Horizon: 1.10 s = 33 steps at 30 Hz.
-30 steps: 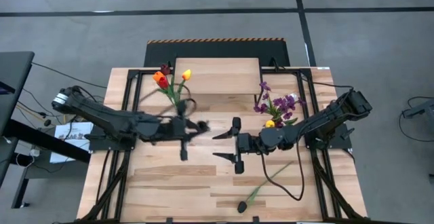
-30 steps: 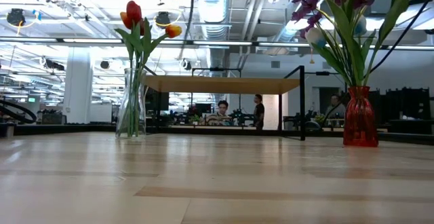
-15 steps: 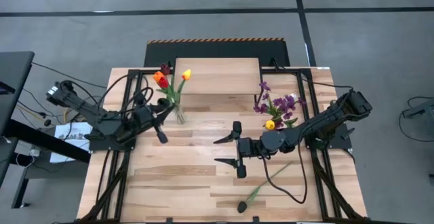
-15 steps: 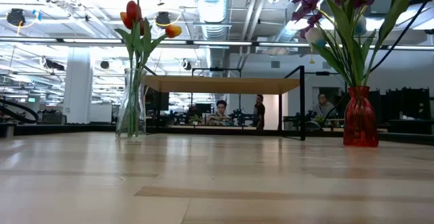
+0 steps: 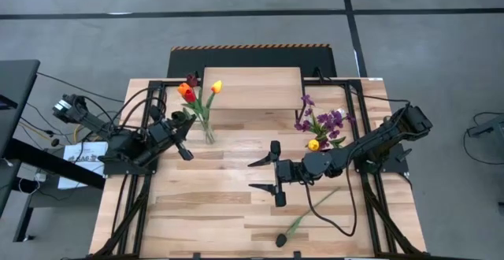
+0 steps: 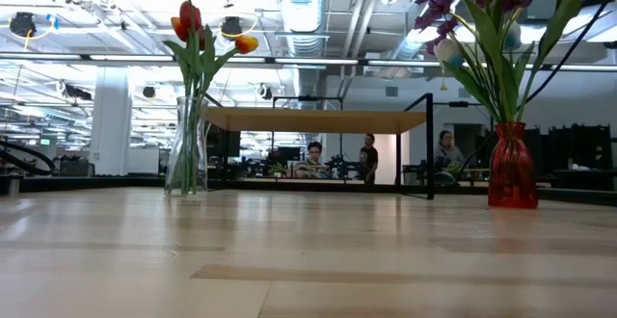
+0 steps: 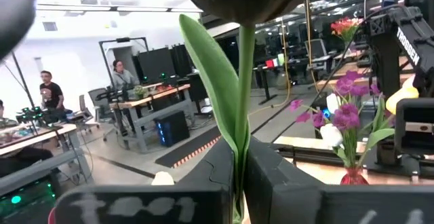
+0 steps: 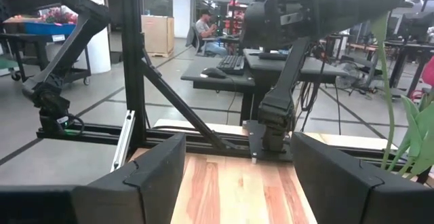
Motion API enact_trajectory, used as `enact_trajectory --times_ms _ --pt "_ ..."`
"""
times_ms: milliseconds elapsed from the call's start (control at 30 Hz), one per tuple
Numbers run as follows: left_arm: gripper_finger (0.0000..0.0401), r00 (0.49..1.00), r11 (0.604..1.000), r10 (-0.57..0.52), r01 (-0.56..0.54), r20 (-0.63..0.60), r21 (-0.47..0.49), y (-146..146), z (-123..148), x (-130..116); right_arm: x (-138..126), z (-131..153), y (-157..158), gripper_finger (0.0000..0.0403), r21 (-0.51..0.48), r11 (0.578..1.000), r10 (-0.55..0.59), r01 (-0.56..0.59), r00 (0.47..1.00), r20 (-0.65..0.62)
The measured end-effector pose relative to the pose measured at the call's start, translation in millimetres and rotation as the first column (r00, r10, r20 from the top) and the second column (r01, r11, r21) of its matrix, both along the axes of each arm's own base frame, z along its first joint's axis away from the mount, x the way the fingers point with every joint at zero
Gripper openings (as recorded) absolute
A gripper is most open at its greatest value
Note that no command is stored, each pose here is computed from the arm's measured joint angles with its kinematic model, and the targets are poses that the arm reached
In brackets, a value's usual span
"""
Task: Pick and place flowers into a vace then onto a shelf
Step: Put the left black flower into the transparent vase
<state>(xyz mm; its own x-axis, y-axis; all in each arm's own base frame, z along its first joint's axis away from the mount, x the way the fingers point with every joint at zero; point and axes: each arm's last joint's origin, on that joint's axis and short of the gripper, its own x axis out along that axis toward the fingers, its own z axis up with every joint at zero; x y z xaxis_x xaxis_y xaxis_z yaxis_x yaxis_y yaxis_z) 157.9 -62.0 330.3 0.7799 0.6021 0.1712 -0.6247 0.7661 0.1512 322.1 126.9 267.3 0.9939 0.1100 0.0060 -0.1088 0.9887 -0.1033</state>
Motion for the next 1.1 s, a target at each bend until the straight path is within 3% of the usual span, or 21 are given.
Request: enact_trajectory --times_ms 367,1100 --pt "0.0 0.999 1.0 -0.005 0.005 -0.041 0.01 -1.1 -5.1 1.8 0.0 0.0 -0.1 0.026 0.0 1.0 0.0 0.0 1.0 0.0" --pt "0.0 0.993 0.995 0.04 -0.05 -0.113 -0.088 9.0 -31.2 10.7 0.0 -0.8 0.1 0.026 -0.003 1.0 0.003 -0.003 1.0 -0.007"
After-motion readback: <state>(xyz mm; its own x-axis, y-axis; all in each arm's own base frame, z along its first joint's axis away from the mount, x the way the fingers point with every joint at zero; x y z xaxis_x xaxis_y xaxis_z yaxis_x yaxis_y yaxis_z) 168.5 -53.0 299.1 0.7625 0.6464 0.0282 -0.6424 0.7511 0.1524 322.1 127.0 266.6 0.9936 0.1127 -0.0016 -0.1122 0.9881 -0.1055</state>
